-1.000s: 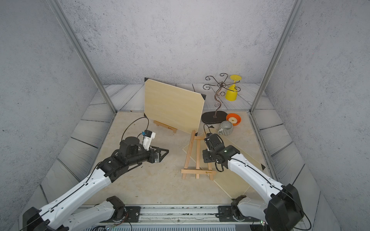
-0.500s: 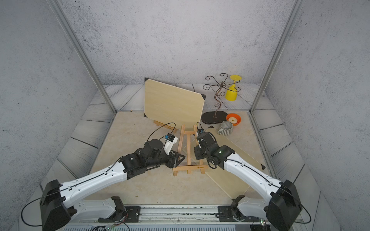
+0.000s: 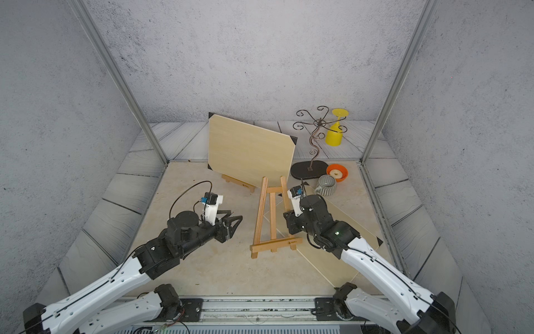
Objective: Assemble the easel
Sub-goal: Unfold the easel.
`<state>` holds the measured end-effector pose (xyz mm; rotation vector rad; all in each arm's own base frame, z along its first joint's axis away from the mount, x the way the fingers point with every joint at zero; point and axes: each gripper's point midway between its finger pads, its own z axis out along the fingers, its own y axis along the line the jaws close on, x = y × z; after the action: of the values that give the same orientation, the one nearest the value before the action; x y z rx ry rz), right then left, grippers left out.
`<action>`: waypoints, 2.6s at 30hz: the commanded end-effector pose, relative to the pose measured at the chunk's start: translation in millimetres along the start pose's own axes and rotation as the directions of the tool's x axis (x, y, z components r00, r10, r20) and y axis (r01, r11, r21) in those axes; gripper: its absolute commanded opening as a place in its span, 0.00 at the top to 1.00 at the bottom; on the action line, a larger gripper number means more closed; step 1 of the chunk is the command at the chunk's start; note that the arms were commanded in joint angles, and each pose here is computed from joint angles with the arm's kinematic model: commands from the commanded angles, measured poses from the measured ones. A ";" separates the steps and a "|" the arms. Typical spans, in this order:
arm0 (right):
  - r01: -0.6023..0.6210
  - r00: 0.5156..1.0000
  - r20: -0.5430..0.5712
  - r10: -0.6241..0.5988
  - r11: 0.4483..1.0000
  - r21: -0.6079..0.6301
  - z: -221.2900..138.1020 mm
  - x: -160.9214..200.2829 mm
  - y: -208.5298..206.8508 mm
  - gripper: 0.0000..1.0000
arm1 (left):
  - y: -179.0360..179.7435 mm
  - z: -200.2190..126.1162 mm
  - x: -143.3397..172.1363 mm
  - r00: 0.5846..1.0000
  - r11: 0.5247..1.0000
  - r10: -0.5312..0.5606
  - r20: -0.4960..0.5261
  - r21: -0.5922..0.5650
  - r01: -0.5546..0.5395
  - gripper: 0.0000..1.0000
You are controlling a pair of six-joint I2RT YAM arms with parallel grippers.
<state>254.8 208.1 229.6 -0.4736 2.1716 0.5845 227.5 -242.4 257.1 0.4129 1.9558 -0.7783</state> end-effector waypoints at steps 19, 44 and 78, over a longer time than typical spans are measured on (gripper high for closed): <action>0.050 0.980 0.199 0.018 0.942 -0.333 -27.4 -43.2 59.2 1.00 | -60.6 21.0 8.7 0.997 0.918 -0.053 -0.057 0.391 0.071 0.20; 0.086 0.974 0.226 0.027 0.875 -0.477 -42.0 -42.6 83.9 1.00 | -76.0 35.4 9.5 0.993 0.904 -0.035 -0.117 0.419 0.082 0.14; -0.005 0.997 0.074 0.005 1.000 0.003 34.9 -42.1 3.6 1.00 | 61.2 -10.2 -9.9 0.994 0.983 -0.103 -0.031 -0.153 0.097 0.23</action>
<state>265.1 245.2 226.1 -0.5714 2.1640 0.7319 278.0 -201.5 246.4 0.3006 2.0462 -0.6353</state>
